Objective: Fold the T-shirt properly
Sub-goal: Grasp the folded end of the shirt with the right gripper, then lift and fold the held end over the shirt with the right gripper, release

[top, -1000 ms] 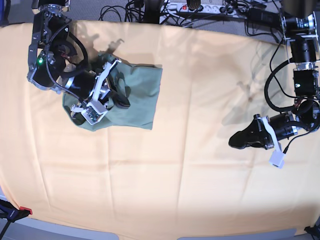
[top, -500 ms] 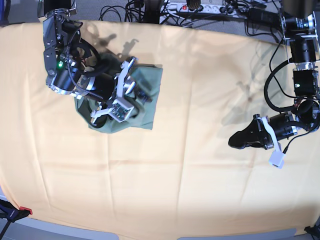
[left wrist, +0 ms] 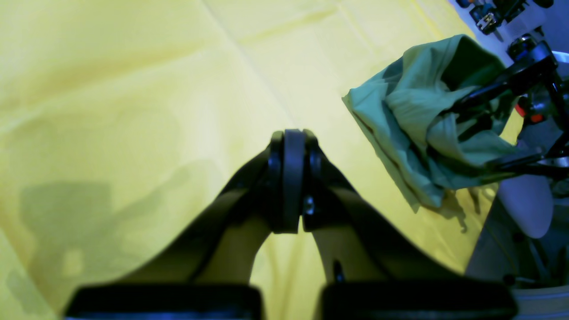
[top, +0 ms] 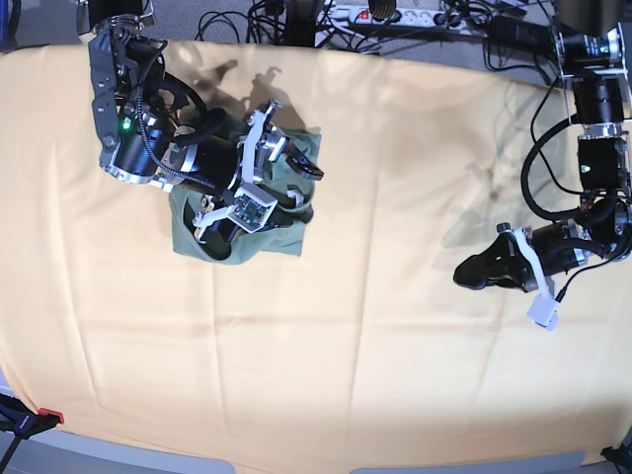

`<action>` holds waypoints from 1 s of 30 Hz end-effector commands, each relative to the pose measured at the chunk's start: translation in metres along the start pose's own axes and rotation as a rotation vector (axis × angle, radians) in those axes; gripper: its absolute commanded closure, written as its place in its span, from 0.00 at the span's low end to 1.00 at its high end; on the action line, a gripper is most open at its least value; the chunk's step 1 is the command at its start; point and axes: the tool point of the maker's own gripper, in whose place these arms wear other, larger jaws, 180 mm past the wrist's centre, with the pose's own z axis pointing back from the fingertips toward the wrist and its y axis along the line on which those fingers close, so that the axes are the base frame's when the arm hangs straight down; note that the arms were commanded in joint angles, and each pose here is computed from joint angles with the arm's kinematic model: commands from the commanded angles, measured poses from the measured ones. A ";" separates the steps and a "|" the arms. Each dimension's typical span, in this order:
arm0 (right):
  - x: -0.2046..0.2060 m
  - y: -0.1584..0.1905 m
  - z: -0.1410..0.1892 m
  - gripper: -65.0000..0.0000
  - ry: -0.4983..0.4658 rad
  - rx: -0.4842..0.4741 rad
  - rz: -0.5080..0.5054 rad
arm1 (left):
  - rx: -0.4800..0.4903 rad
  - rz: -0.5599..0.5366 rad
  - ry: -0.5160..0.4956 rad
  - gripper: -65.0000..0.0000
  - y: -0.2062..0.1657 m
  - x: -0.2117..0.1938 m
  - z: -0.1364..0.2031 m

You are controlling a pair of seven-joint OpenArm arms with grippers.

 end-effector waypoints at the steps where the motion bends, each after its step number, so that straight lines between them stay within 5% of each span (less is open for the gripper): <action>1: 0.021 -0.001 0.006 0.33 -0.062 -0.007 0.038 | 0.004 -0.040 -0.044 1.00 -0.001 0.020 0.007; 7: 0.039 -0.005 0.021 0.33 -0.057 -0.101 0.173 | -0.002 -0.023 -0.035 1.00 -0.002 0.011 0.007; 14: 0.016 -0.033 0.029 0.37 0.079 -0.232 0.243 | -0.005 0.007 -0.015 1.00 -0.002 -0.005 0.006; 19: -0.015 -0.045 0.035 0.58 0.189 -0.252 0.252 | -0.005 0.009 -0.014 1.00 -0.002 -0.006 0.006; 25: -0.036 -0.049 0.026 0.60 0.204 -0.225 0.195 | -0.011 0.011 -0.023 1.00 -0.004 -0.004 0.006; 29: -0.042 -0.056 0.018 0.98 0.181 -0.225 0.179 | -0.019 0.015 -0.031 1.00 -0.005 -0.002 0.006; 30: -0.039 -0.056 0.018 1.00 0.164 -0.225 0.182 | -0.018 0.015 -0.030 1.00 -0.005 -0.003 0.006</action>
